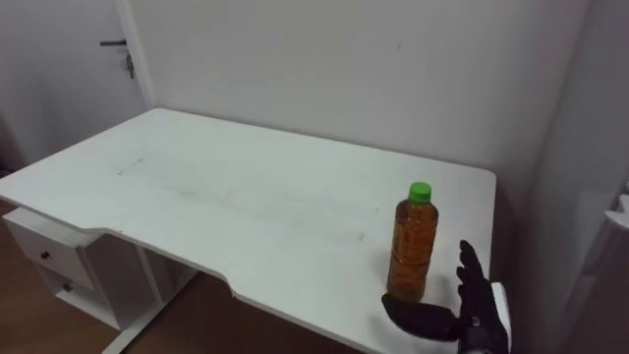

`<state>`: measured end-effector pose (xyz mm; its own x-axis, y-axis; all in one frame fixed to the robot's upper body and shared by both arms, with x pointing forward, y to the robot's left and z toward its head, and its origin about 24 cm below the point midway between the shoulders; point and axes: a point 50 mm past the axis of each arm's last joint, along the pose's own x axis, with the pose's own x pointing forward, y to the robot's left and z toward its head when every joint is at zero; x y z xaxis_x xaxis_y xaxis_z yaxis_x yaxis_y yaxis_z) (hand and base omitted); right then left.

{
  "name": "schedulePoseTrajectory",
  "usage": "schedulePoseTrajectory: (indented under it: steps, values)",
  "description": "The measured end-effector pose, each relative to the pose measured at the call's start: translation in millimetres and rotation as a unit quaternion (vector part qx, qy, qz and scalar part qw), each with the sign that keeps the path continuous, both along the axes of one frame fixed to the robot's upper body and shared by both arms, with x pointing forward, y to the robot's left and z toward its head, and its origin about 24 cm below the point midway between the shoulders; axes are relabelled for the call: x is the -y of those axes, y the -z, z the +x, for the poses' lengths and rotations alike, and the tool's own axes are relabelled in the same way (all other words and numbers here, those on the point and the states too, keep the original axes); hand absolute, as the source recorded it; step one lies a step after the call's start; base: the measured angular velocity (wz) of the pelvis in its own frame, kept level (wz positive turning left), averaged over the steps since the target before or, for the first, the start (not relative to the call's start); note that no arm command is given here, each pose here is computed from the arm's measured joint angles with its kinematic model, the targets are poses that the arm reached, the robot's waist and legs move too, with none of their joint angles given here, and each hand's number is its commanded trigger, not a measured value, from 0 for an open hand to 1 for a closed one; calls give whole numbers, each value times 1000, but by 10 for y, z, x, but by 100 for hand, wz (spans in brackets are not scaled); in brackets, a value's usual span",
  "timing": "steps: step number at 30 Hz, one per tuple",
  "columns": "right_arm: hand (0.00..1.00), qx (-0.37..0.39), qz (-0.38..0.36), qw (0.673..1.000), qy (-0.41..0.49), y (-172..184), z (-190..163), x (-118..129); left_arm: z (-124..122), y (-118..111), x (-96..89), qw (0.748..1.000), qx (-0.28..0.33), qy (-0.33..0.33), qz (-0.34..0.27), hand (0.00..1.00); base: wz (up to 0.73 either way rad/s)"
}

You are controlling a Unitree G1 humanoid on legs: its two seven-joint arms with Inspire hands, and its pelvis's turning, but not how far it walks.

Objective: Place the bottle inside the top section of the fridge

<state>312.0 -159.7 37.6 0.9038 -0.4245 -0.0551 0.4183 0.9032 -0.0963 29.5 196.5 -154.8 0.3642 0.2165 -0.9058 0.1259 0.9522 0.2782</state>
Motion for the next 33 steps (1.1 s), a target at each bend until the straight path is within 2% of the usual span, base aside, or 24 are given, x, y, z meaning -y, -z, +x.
schedulePoseTrajectory:
  steps: [10, 18, 23, 33]
  values:
    - [0, -22, -15, 998, 51, 66, 42, 104, 104, -22, -12, 999, 24, -23, 2, 0, 4]
    - [0, 3, -22, 998, 61, -93, 172, 131, 124, -28, 2, 999, 34, -37, -12, 0, 2]
    - [0, 10, -33, 997, 72, -126, 176, 210, 142, -35, -1, 999, 38, -34, -15, 0, 3]
    - [0, 18, -31, 997, 71, -135, 177, 214, 145, -34, 1, 998, 38, -38, -18, 0, 7]
